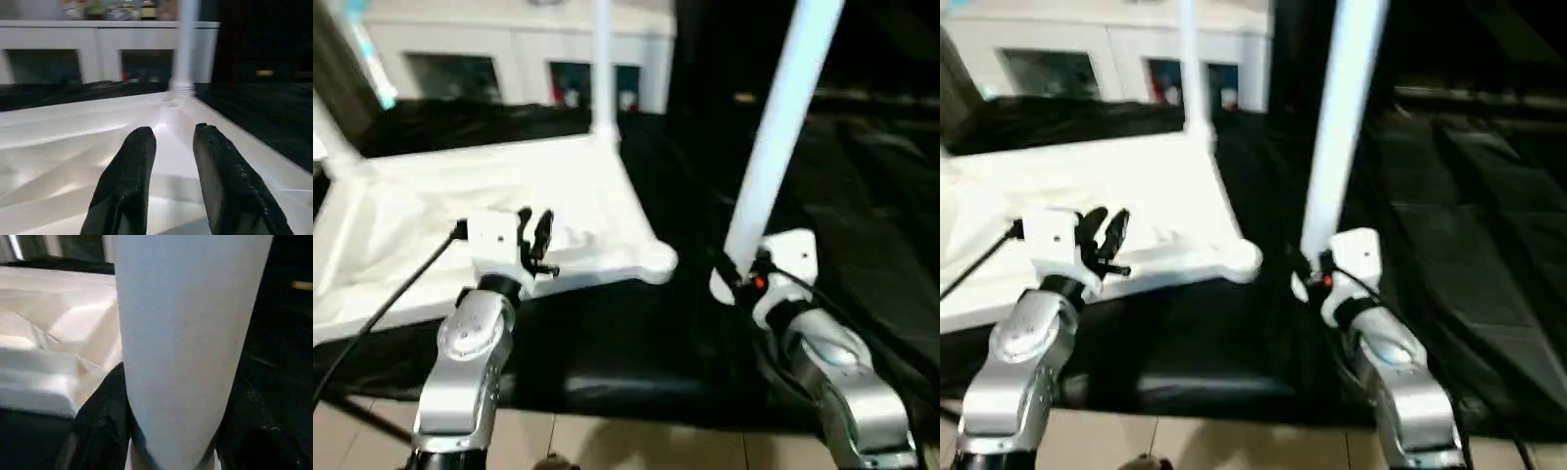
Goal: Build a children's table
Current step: Insert table leg to table base
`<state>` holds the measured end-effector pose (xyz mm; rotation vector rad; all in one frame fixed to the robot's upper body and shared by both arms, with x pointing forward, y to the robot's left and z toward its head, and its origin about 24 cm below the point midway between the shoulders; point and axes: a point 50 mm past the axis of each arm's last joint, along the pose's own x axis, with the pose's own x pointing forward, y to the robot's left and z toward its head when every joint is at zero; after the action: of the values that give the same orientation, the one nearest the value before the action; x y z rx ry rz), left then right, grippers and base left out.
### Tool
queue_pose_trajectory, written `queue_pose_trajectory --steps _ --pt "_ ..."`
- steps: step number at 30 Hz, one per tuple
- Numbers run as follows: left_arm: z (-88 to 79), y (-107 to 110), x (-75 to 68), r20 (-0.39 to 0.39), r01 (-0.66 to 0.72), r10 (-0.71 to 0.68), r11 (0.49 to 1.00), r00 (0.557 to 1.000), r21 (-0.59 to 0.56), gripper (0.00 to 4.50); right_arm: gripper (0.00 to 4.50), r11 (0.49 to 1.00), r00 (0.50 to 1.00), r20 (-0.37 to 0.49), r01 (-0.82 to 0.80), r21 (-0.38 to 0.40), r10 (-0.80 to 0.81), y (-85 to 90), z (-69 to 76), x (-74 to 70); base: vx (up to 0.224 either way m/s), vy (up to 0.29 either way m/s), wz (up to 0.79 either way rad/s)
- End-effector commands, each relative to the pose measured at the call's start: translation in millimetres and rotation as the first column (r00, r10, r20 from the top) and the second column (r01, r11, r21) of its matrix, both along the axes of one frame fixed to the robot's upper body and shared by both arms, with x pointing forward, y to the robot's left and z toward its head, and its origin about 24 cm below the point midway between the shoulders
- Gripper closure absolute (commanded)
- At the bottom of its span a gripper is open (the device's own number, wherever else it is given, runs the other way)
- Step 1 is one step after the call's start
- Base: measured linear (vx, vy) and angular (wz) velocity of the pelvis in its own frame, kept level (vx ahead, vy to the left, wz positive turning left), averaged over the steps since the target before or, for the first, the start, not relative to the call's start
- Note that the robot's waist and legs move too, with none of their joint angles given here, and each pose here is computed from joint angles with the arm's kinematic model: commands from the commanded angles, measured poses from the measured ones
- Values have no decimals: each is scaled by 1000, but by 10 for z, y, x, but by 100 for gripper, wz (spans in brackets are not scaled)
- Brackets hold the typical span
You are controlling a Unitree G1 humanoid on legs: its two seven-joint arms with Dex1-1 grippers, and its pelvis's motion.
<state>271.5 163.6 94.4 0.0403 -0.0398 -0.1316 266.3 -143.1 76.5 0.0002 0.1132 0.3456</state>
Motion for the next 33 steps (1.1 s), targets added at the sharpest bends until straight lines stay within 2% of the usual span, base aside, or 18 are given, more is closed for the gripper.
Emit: queue_pose_trajectory --steps 1,12,18,24,26,27,28,30,31,32,33 --pt "31 -8 -30 6 15 -15 1000 1000 6 292 261 1000 1000 30 -3 1 3 -13 47 30 59 66 1" --pt "-54 -76 -104 -38 37 -37 999 999 7 292 261 1000 1000 29 -8 -23 8 -41 31 69 126 17 5" --pt "-82 -129 -76 -45 63 -64 998 997 -17 292 261 999 999 38 -5 -42 7 -117 54 63 -70 2 -9" --pt "-77 -165 -52 -56 91 -92 996 994 -7 292 261 1000 999 32 -5 -28 6 -142 36 66 -123 6 0" --pt "-99 -257 -22 -84 247 -244 969 966 28 264 261 1000 1000 25 -16 -16 16 -137 39 94 -102 10 5" --pt "-91 -360 8 -105 442 -438 897 893 12 257 261 1000 999 20 -30 -5 31 -148 52 130 -100 -3 6" --pt "-84 -388 18 -111 500 -497 866 861 0 254 261 999 999 19 -36 -4 36 -154 57 140 -93 -2 0" --pt "-83 -391 19 -112 506 -503 862 857 -1 233 261 999 999 19 -37 -3 37 -155 57 141 -72 7 -6" --pt "-77 -413 51 -123 566 -561 824 819 12 233 261 999 999 19 -41 -17 41 -173 59 157 0 0 0" --pt "-84 -469 105 -181 707 -691 706 700 42 220 261 997 997 11 -75 -25 75 -214 68 167 0 0 0" --pt "-87 -479 118 -200 741 -720 670 664 49 214 261 996 996 9 -85 -26 85 -226 71 169 -51 -2 6"
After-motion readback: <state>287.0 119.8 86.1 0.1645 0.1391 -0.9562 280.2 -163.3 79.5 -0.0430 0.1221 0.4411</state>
